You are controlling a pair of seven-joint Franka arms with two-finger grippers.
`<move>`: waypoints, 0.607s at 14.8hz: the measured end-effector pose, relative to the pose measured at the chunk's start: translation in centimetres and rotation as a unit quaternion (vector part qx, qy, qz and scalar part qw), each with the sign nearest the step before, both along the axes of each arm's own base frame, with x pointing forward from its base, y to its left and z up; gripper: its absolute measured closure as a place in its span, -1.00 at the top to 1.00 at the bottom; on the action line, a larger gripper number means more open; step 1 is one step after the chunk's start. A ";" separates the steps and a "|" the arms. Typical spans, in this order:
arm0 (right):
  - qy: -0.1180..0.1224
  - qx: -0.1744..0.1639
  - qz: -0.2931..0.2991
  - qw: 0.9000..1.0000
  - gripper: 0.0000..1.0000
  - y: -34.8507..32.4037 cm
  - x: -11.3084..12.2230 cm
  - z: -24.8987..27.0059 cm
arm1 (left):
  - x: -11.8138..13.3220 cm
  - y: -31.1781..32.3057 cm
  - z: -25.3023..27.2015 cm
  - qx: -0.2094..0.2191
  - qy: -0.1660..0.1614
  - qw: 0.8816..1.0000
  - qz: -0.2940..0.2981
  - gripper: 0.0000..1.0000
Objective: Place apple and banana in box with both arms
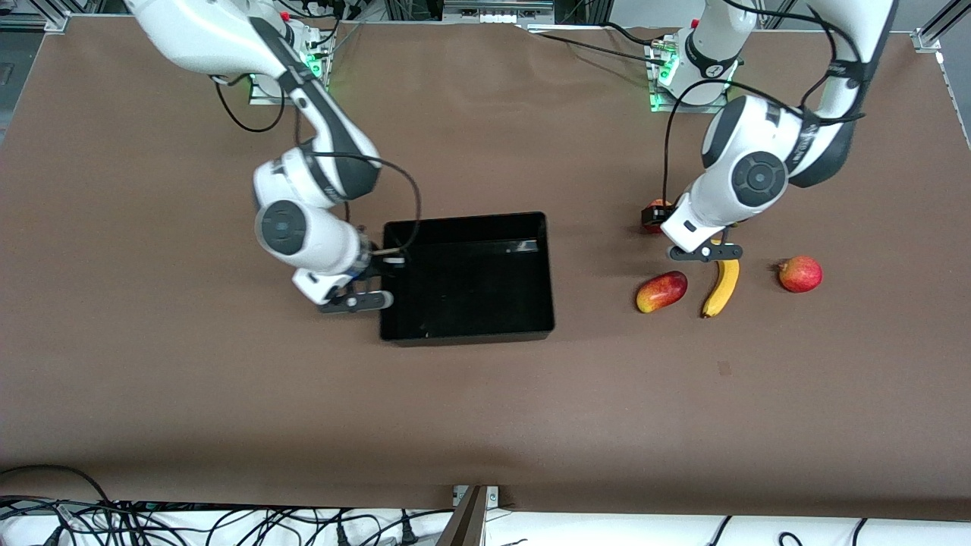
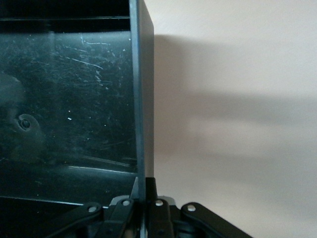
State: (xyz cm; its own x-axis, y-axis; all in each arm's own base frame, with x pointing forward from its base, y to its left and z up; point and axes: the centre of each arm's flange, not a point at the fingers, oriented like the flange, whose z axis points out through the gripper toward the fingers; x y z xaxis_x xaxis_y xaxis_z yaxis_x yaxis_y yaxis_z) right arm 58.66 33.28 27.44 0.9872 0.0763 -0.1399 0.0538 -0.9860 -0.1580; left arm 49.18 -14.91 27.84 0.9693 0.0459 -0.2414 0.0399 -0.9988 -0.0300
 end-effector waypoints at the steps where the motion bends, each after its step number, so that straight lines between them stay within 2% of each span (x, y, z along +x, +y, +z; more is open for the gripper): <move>1: 0.003 -0.005 -0.003 1.000 -0.90 1.6 -0.6 -0.7 | -0.7 0.2 -1.2 -0.002 -0.009 1.000 0.001 1.00; 5: 0.003 -0.013 -0.026 1.000 -0.90 5.6 -1.3 -1.5 | -3.3 0.7 -5.4 -0.010 -0.030 0.999 0.001 1.00; 9: 0.001 -0.021 -0.044 0.999 -0.90 7.5 -2.0 -1.7 | -5.6 0.1 -8.3 -0.007 -0.004 1.000 -0.012 1.00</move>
State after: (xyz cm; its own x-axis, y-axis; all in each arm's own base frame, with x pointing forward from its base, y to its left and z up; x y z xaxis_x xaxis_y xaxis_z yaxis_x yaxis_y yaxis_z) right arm 56.67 40.80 25.78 0.9895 -0.0166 -0.1437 -0.0334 -0.9927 -0.1158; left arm 43.54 -14.85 19.52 0.9718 0.0195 -0.2351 0.0162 -0.9997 -0.0160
